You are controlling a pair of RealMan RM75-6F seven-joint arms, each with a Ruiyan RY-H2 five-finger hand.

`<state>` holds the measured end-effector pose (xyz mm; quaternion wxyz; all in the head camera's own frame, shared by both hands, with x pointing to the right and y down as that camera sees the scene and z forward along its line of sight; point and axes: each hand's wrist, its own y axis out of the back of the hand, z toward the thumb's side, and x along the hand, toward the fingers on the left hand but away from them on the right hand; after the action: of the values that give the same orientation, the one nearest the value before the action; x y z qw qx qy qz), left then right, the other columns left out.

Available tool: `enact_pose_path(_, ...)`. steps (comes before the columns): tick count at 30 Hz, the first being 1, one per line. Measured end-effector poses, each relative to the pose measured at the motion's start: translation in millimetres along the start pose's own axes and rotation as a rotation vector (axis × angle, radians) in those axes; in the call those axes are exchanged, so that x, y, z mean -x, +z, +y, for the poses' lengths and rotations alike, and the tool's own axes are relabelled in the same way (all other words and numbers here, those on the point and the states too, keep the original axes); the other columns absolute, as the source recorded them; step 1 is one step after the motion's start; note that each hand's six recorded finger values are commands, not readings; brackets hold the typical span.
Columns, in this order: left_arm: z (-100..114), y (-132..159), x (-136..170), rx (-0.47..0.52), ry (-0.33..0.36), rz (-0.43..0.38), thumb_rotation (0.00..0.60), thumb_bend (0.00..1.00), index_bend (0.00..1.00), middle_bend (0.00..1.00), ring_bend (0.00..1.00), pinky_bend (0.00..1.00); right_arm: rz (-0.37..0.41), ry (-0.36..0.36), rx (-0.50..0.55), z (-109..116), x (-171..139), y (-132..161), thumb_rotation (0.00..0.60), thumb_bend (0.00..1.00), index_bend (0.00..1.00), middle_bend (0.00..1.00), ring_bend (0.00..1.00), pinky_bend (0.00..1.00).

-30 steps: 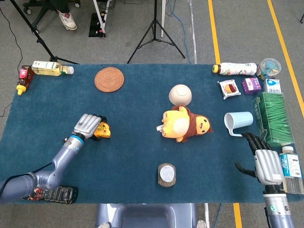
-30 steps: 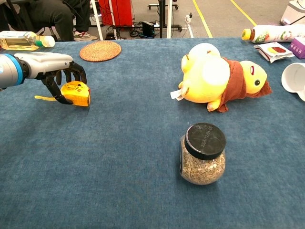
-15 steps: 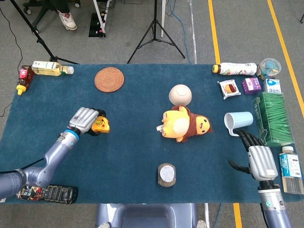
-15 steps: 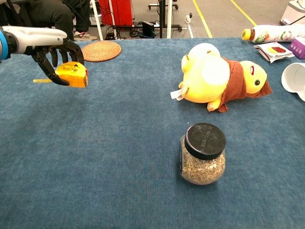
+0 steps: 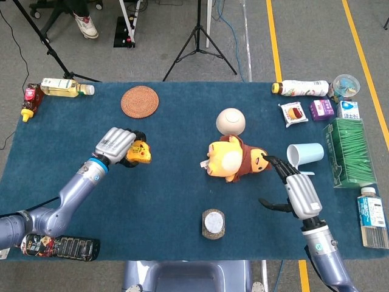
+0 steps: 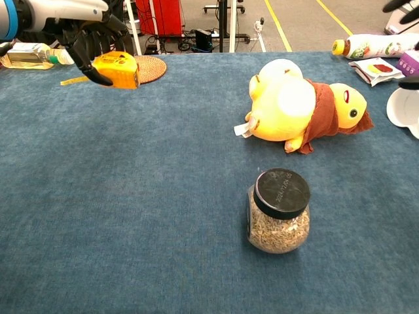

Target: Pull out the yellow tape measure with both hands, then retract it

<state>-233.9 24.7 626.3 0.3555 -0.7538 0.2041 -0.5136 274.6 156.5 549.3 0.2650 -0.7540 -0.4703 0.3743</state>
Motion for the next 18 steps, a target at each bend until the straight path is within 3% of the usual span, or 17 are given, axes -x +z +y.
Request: enact_pose_path(18, 39.8, 56.4, -27.5, 0.000, 0.010, -0.072, 0.600, 0.27, 0.55, 0.43, 0.32, 0.37, -0.010, -0.004, 0.199, -34.2, 48.3, 23.3, 0.600, 0.17, 0.00, 0.13, 0.17, 0.30)
